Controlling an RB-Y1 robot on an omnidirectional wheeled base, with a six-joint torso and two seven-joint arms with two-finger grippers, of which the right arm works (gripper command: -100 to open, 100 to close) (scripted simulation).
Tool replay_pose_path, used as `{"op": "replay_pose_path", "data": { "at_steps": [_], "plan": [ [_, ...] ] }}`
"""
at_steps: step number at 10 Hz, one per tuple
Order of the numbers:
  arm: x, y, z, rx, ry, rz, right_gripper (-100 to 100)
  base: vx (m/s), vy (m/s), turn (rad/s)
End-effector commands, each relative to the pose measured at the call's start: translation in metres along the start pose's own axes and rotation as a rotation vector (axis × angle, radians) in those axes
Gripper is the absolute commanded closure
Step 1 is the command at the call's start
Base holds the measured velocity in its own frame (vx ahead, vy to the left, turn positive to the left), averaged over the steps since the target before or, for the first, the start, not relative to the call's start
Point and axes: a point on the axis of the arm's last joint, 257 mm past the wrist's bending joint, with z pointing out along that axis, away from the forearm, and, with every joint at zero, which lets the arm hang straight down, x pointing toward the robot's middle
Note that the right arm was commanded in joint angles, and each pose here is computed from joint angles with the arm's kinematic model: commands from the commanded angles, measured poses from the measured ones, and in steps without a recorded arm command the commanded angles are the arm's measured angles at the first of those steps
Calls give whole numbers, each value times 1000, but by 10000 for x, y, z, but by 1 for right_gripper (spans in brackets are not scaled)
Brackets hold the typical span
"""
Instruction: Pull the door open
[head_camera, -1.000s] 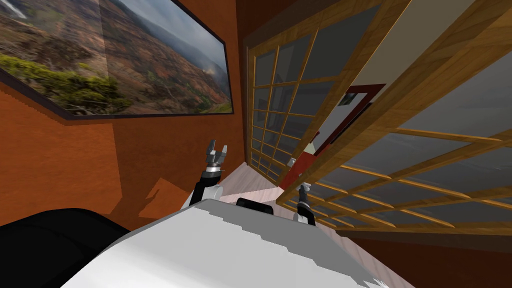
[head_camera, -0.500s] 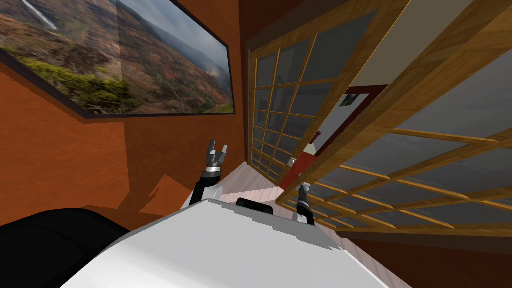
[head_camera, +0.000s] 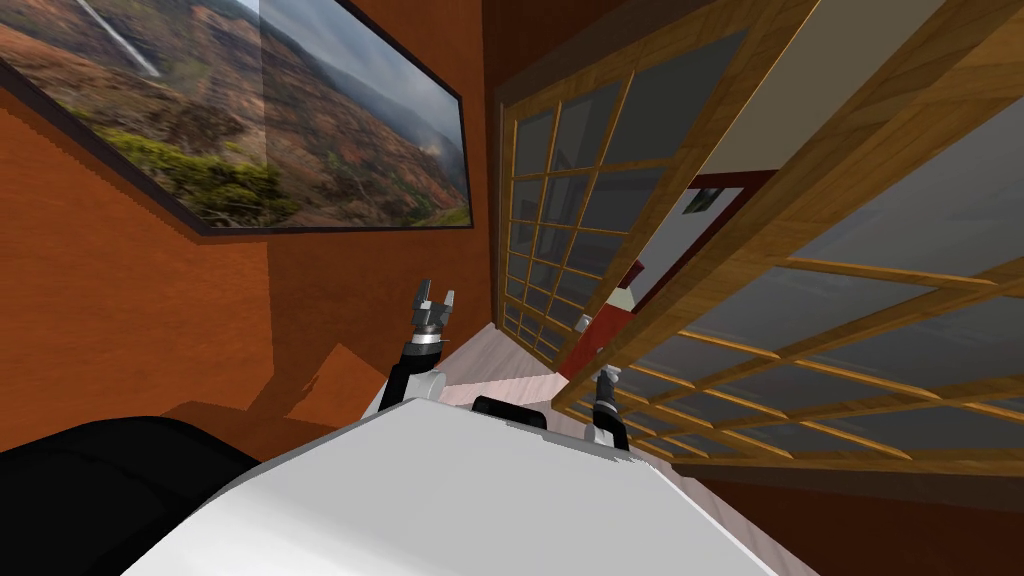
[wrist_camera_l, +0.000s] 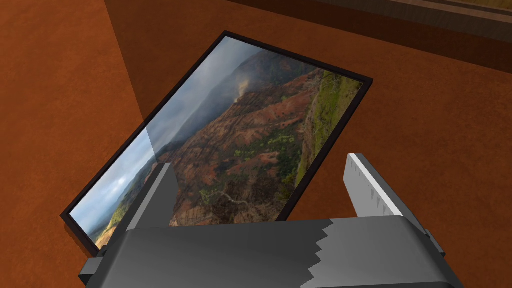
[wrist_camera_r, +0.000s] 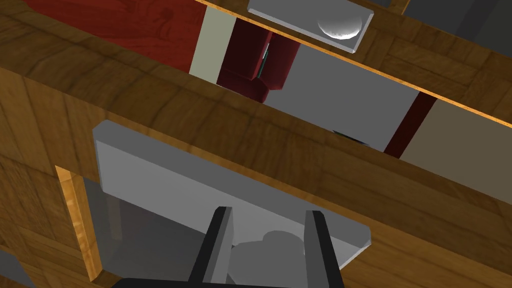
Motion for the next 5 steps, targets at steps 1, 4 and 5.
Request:
{"op": "replay_pose_path", "data": {
  "at_steps": [1,4,5],
  "plan": [
    [-208,-83,30,12,-28,-6,100,-10,17,-15],
    [-210,-145,3,26,-27,-10,100,10,4,2],
    [-195,-128,12,21,-23,30,100,-20,-9,33]
  ]
}}
